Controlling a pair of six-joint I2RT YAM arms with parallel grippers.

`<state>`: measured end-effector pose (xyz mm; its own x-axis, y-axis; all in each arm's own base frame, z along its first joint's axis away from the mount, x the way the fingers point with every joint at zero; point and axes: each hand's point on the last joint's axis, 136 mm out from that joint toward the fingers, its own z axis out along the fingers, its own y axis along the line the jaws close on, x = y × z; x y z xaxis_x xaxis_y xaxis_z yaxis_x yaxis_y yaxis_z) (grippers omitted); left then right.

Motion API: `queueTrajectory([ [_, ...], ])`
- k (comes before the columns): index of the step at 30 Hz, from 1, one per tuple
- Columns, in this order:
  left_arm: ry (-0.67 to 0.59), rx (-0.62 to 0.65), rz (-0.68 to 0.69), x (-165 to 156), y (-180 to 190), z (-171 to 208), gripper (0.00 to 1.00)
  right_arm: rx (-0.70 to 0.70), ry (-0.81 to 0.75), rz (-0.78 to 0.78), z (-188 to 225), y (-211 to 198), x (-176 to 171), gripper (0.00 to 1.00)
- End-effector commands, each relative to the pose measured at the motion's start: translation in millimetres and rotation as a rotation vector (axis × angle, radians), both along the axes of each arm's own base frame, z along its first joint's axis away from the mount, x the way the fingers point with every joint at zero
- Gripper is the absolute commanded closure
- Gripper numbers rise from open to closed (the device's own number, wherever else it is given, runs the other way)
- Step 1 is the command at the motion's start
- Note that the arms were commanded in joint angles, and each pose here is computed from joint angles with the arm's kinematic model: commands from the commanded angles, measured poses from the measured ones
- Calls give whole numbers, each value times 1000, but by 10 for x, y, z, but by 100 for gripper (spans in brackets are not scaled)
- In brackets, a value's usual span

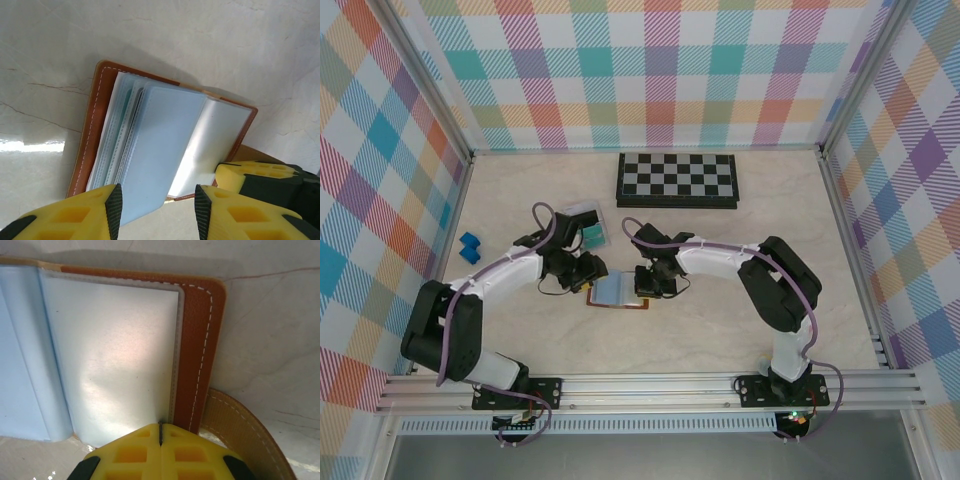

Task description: Take the credit cards out of the card holder

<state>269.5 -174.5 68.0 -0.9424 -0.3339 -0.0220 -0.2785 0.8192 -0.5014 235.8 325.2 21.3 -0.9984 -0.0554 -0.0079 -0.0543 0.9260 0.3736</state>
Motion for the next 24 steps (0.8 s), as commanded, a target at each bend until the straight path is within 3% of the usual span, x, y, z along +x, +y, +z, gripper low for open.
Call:
queueTrajectory([
  [1,36,-15,-29,-56,-33,-78,56,-30,16,19,-74,-21,-12,96],
  [16,88,-5,-51,-77,-52,-278,54,-48,38,40,-161,-41,-50,96],
  [24,95,-74,-74,-82,-167,-270,56,-53,51,48,-207,-32,-59,97],
])
